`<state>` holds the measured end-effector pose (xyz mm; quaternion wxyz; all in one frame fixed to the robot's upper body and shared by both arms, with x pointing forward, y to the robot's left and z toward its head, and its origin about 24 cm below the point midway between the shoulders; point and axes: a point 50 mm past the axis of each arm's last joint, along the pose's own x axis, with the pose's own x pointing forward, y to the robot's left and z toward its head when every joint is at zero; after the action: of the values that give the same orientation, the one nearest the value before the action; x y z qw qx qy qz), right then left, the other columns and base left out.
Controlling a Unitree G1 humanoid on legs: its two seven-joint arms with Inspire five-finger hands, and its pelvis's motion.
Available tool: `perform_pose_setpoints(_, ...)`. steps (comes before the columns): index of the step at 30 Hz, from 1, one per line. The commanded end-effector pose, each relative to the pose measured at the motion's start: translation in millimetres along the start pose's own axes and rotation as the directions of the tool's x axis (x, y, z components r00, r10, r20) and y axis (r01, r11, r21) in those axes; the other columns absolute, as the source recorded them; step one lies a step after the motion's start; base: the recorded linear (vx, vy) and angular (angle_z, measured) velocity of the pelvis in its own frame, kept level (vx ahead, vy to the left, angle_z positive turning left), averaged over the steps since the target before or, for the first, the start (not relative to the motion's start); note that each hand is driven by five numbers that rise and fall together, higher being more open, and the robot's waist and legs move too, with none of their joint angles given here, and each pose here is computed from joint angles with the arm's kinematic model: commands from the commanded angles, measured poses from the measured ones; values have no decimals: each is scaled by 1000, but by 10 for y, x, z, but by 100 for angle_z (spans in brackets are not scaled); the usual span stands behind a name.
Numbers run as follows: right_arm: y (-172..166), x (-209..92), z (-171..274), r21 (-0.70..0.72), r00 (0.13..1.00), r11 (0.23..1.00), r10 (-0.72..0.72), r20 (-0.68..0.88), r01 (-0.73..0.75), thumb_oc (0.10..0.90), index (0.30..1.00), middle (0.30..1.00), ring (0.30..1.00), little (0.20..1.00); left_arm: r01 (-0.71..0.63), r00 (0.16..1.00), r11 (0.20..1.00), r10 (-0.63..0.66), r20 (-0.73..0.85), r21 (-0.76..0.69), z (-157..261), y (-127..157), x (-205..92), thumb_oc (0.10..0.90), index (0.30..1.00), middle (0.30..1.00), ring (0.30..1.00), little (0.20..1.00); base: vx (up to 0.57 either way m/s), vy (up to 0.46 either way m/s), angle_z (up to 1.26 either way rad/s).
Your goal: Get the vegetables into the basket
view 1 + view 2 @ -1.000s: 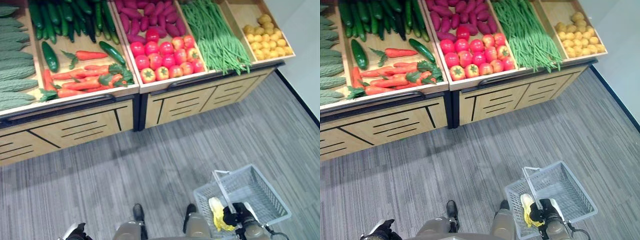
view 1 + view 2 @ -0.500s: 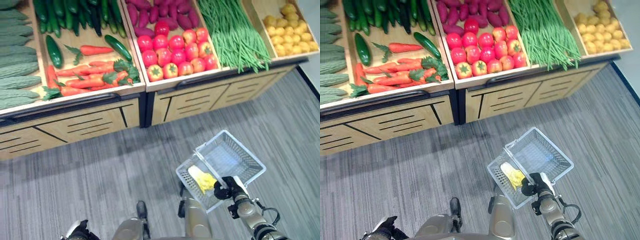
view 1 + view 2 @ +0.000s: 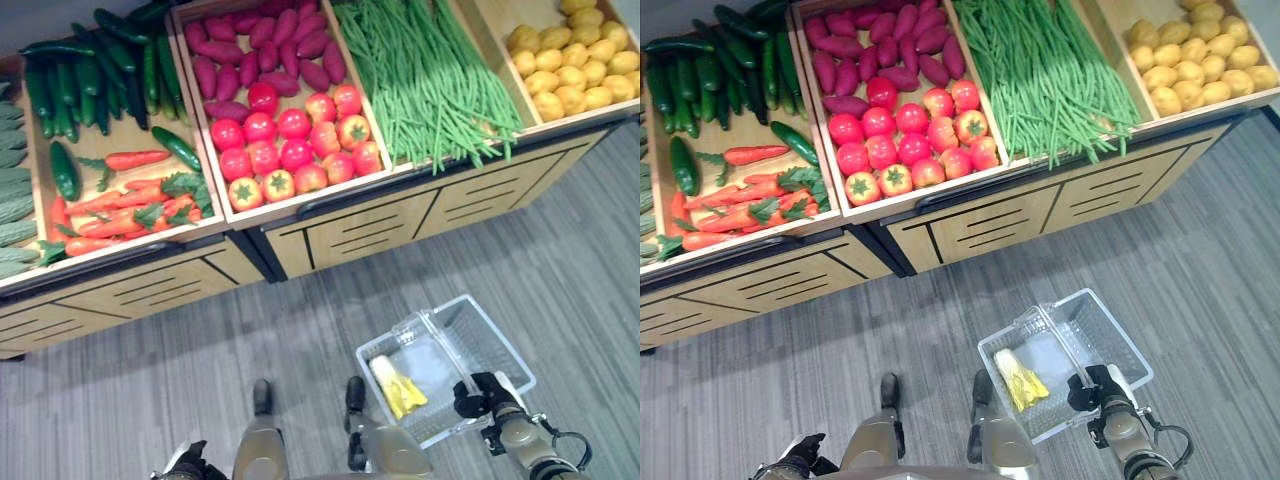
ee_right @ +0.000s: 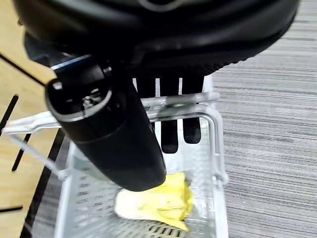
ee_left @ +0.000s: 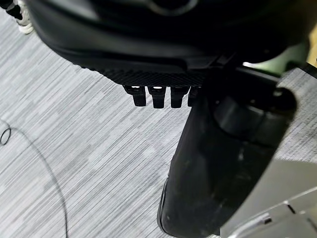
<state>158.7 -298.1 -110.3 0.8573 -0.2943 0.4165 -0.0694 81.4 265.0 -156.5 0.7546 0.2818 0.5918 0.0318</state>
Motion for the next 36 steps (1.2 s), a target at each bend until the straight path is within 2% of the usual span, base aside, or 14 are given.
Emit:
perform_pose_setpoints(1,-437,12,105,49,984,987,-155,88,151,400,300,300,300,300,-111,985,992,117,-125,54,-472,325,-38,900,1000,1000,1000,1000,364,459,-96)
perform_pose_setpoints(5,-134,-14,-2,40,997,997,-70,37,69,400,300,300,300,300,-78,987,993,89,-131,90,-492,252,-46,900,1000,1000,1000,1000,230,494,-72)
perform_pose_setpoints(10,-29,-8,19,34,999,999,-42,31,41,400,300,300,300,300,-84,983,992,98,-156,94,-583,340,-59,900,1000,1000,1000,1000,114,434,-13)
perform_pose_setpoints(22,49,-29,-72,70,999,997,-31,-13,32,400,300,300,300,300,-177,970,964,136,-202,-201,-623,332,-71,900,1000,1000,1000,1000,68,-132,24)
perform_pose_setpoints(25,72,-103,-322,109,993,993,-35,-110,47,400,300,300,300,300,-283,943,815,138,-304,-506,-793,285,-120,900,1000,1000,1000,1000,65,-269,29)
perform_pose_setpoints(27,73,-130,-399,139,989,988,-42,-141,62,400,300,300,300,300,-299,939,736,112,-326,-608,-824,213,-134,900,1000,1000,1000,1000,47,-162,30)
perform_pose_setpoints(29,98,-154,-449,151,987,987,-36,-159,60,400,300,300,300,300,-330,938,604,122,-324,-726,-764,241,-116,900,1000,1000,1000,1000,32,-126,16)
perform_pose_setpoints(30,133,-182,-513,152,983,987,-21,-183,50,400,300,300,300,300,-337,939,493,119,-321,-802,-704,244,-101,900,1000,1000,1000,1000,32,-105,10)
perform_pose_setpoints(31,141,-192,-537,153,981,987,-16,-193,47,400,300,300,300,300,-348,937,419,116,-331,-838,-713,256,-102,900,1000,1000,1000,1000,25,-67,6)
perform_pose_setpoints(32,142,-192,-536,153,981,987,-16,-193,46,400,300,300,300,300,-348,937,419,116,-331,-839,-714,257,-103,900,1000,1000,1000,1000,14,-38,4)
perform_pose_setpoints(33,177,-206,-556,150,980,988,2,-197,28,400,300,300,300,300,-350,937,322,117,-330,-880,-681,270,-94,900,1000,1000,1000,1000,9,-20,5)
perform_pose_setpoints(34,177,-207,-557,150,980,988,3,-197,28,400,300,300,300,300,-350,937,322,117,-330,-880,-682,270,-95,900,1000,1000,1000,1000,116,20,11)
perform_pose_setpoints(35,250,-148,-406,108,986,993,58,-157,-41,400,300,300,300,300,-281,936,99,247,-250,-955,90,833,17,900,1000,1000,1000,1000,130,47,11)
perform_pose_setpoints(36,292,-154,-390,84,988,996,49,-147,-37,400,300,300,300,300,-309,944,94,148,-294,-946,13,305,5,900,1000,1000,1000,1000,125,48,8)
